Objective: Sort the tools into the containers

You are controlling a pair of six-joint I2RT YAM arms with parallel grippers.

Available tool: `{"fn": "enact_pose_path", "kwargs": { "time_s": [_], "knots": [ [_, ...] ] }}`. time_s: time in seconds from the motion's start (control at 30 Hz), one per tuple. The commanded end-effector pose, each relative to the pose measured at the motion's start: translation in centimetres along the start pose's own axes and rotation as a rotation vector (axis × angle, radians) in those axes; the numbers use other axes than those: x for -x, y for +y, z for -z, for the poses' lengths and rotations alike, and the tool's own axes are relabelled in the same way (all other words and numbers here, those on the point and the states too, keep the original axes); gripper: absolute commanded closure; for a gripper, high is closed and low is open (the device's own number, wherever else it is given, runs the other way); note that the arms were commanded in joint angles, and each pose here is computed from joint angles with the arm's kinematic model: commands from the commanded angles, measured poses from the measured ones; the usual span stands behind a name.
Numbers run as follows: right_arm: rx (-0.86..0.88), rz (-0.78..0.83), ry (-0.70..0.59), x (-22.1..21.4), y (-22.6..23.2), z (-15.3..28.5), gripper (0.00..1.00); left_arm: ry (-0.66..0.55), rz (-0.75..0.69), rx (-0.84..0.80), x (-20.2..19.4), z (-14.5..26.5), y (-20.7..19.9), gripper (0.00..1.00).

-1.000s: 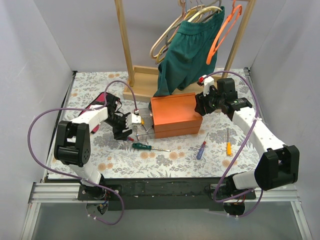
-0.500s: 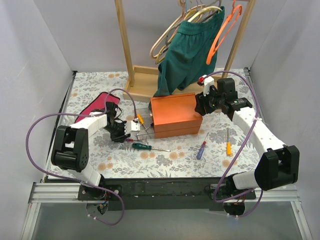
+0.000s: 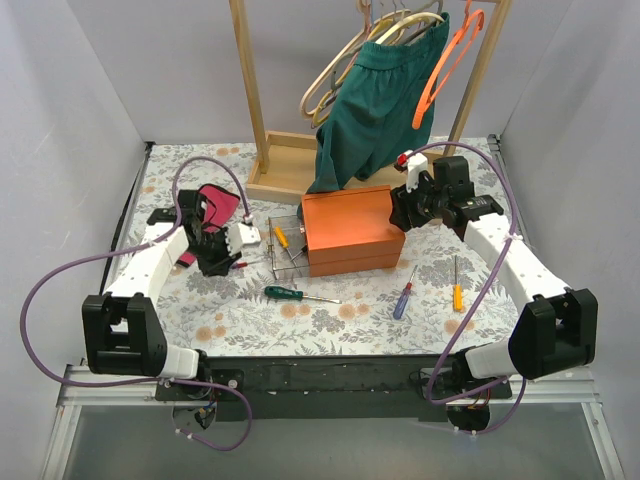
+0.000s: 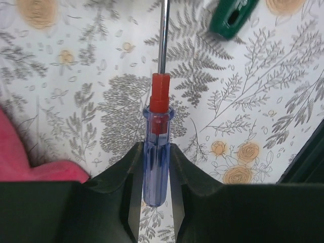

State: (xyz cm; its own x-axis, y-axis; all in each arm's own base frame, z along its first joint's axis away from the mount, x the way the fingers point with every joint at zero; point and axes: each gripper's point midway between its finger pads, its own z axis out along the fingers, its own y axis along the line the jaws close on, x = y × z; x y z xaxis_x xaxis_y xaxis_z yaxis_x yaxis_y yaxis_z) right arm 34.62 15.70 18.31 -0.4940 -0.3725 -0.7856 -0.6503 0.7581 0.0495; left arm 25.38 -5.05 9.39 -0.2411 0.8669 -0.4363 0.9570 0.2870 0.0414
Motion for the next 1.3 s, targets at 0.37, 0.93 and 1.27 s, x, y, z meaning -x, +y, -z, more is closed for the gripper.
{"fn": "enact_pose_path", "kwargs": {
  "time_s": [0.37, 0.93, 1.27],
  "knots": [
    [-0.004, 0.002, -0.035, 0.8, -0.2, 0.0, 0.43, -0.474, 0.882, -0.112, 16.6, 2.0, 7.5, 1.00],
    [-0.042, 0.006, -0.037, -0.2, -0.6, 0.9, 0.43, -0.300, 1.077, -0.164, 15.3, -2.4, 4.0, 0.54],
    [-0.017, -0.013, -0.020, -0.6, -0.3, 0.4, 0.43, -0.497, 0.614, -0.121, 15.9, 3.0, 0.7, 0.36]
  ]
}}
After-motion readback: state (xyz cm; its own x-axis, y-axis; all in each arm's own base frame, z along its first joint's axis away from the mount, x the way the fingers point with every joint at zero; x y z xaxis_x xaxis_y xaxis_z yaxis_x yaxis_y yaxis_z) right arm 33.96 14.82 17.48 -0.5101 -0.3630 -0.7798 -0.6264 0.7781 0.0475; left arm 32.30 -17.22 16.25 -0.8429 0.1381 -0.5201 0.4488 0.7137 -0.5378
